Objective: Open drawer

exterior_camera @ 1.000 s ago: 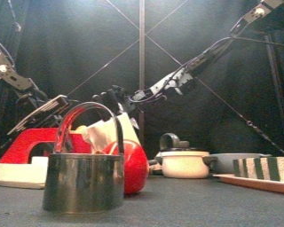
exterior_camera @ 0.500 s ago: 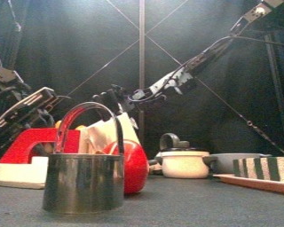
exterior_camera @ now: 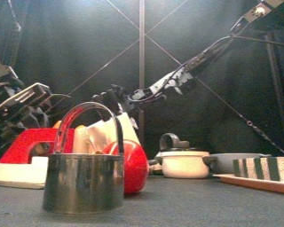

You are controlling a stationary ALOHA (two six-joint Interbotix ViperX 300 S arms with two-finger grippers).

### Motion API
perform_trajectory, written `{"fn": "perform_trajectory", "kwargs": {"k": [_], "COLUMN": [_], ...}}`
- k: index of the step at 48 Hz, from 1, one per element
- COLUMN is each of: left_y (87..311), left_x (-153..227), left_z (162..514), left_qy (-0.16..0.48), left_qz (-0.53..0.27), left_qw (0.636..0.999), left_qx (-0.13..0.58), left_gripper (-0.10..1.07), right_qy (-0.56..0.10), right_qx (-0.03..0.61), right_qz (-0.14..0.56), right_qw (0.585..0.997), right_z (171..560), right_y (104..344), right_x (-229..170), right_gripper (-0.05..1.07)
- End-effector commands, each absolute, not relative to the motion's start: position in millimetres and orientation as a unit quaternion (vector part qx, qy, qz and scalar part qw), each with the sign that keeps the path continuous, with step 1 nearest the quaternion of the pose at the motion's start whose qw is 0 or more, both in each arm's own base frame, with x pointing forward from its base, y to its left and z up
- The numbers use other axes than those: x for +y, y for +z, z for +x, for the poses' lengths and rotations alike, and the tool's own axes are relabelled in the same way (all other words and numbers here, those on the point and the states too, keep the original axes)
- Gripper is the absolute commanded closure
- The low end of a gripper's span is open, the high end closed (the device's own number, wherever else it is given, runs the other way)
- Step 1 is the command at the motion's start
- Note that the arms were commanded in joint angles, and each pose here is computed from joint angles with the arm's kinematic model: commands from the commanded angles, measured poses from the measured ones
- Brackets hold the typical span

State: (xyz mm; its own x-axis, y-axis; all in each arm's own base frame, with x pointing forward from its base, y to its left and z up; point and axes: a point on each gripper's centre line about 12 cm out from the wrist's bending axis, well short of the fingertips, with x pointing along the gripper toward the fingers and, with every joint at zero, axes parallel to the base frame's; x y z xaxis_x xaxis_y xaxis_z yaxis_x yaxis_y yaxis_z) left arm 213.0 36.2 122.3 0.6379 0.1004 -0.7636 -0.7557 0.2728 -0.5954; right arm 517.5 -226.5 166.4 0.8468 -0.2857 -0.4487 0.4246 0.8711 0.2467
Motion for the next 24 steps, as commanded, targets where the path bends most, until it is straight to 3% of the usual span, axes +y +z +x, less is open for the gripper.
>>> {"fn": "perform_trajectory", "kwargs": {"k": [1, 24], "left_y": [127.3, 127.0], "left_x": [32.5, 30.6], "left_z": [217.8, 217.0], "left_qy": [0.28, 0.278], "left_qz": [-0.529, -0.528], "left_qw": [0.739, 0.74], "left_qx": [0.307, 0.31], "left_gripper": [0.35, 0.33], "right_qy": [-0.189, -0.189], "right_qx": [0.196, 0.197], "right_qz": [0.169, 0.169], "right_qw": [0.947, 0.947], "right_z": [516.1, 515.8], "right_y": [175.3, 174.7], "right_x": [-227.0, -226.9], "right_gripper": [0.78, 0.78]}}
